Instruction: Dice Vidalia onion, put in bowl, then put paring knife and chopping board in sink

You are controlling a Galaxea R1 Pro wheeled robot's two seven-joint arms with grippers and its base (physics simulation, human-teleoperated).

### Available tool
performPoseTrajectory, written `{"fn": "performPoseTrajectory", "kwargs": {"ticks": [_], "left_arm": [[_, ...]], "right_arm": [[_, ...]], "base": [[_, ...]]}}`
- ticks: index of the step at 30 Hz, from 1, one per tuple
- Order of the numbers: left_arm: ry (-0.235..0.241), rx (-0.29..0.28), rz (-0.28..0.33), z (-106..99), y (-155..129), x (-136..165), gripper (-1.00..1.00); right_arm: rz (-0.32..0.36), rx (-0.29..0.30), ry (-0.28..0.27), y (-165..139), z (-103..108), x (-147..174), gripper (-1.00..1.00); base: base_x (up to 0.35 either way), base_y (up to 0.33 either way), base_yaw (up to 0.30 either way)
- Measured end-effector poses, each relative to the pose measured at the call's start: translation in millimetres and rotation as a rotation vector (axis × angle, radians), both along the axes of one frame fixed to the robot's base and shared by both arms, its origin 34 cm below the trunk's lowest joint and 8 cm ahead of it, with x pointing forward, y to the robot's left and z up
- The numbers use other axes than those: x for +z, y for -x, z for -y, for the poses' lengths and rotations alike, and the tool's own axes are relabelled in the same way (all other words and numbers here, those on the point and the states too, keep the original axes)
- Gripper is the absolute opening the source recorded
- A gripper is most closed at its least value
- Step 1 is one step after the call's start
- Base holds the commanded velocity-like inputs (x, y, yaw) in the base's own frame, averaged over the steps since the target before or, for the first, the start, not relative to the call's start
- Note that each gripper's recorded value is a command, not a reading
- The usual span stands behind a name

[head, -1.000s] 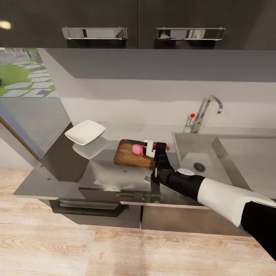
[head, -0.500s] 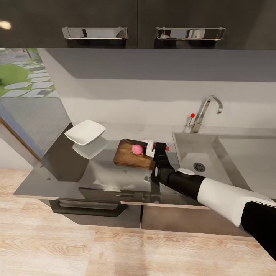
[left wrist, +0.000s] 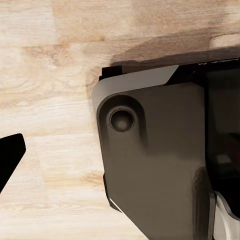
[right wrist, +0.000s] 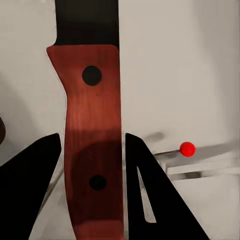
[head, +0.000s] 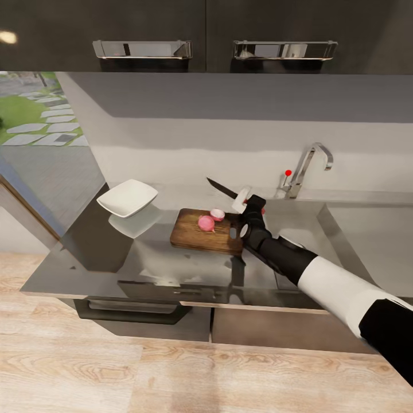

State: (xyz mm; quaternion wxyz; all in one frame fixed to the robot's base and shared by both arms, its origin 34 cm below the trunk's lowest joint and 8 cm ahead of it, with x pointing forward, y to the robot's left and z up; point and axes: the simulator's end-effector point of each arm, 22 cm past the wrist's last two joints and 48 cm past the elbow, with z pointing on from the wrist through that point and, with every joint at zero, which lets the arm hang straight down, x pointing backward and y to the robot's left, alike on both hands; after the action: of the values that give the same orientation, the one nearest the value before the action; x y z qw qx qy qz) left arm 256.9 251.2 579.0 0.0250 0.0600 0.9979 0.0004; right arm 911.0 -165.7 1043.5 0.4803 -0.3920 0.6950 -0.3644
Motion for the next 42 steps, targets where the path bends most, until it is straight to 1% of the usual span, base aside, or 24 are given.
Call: {"fn": "performPoseTrajectory", "kwargs": {"ticks": [6,10,20,25,26,28,34,38,41,42], "left_arm": [[0.0,0.0,0.0,0.0,0.0,0.0,1.0],[0.0,0.0,0.0,0.0,0.0,0.0,1.0],[-0.001,0.0,0.0,-0.2,0.0,0.0,1.0],[-0.001,0.0,0.0,-0.5,0.0,0.0,1.0],[-0.001,0.0,0.0,-0.5,0.0,0.0,1.0],[-0.001,0.0,0.0,-0.5,0.0,0.0,1.0],[-0.002,0.0,0.0,-0.6,0.0,0.0,1.0],[-0.002,0.0,0.0,-0.8,0.0,0.0,1.0],[-0.002,0.0,0.0,-0.9,0.0,0.0,1.0],[-0.001,0.0,0.0,-0.4,0.0,0.0,1.0]], "right_arm": [[-0.006,-0.005,-0.003,-0.1,1.7,-1.9,-1.0],[-0.012,0.0,0.007,1.1,0.8,-5.6,-1.0],[-0.074,0.057,0.095,11.8,-6.4,-39.6,-1.0],[-0.086,0.081,0.099,11.2,-6.3,-51.2,-1.0],[-0.102,0.085,0.1,11.3,-5.2,-59.3,-1.0],[-0.115,0.088,0.101,11.5,-4.5,-65.6,-1.0],[-0.149,0.107,0.092,13.6,-6.8,-76.7,-1.0],[-0.18,0.131,0.101,18.3,-11.9,-85.8,-1.0],[-0.188,0.145,0.113,20.5,-14.6,-88.9,-1.0],[-0.2,0.153,0.114,22.9,-20.5,-93.6,-1.0]], "base": [[0.0,0.0,0.0],[0.0,0.0,0.0],[0.0,0.0,0.0],[0.0,0.0,0.0],[0.0,0.0,0.0],[0.0,0.0,0.0],[0.0,0.0,0.0],[0.0,0.0,0.0],[0.0,0.0,0.0],[0.0,0.0,0.0]]}}
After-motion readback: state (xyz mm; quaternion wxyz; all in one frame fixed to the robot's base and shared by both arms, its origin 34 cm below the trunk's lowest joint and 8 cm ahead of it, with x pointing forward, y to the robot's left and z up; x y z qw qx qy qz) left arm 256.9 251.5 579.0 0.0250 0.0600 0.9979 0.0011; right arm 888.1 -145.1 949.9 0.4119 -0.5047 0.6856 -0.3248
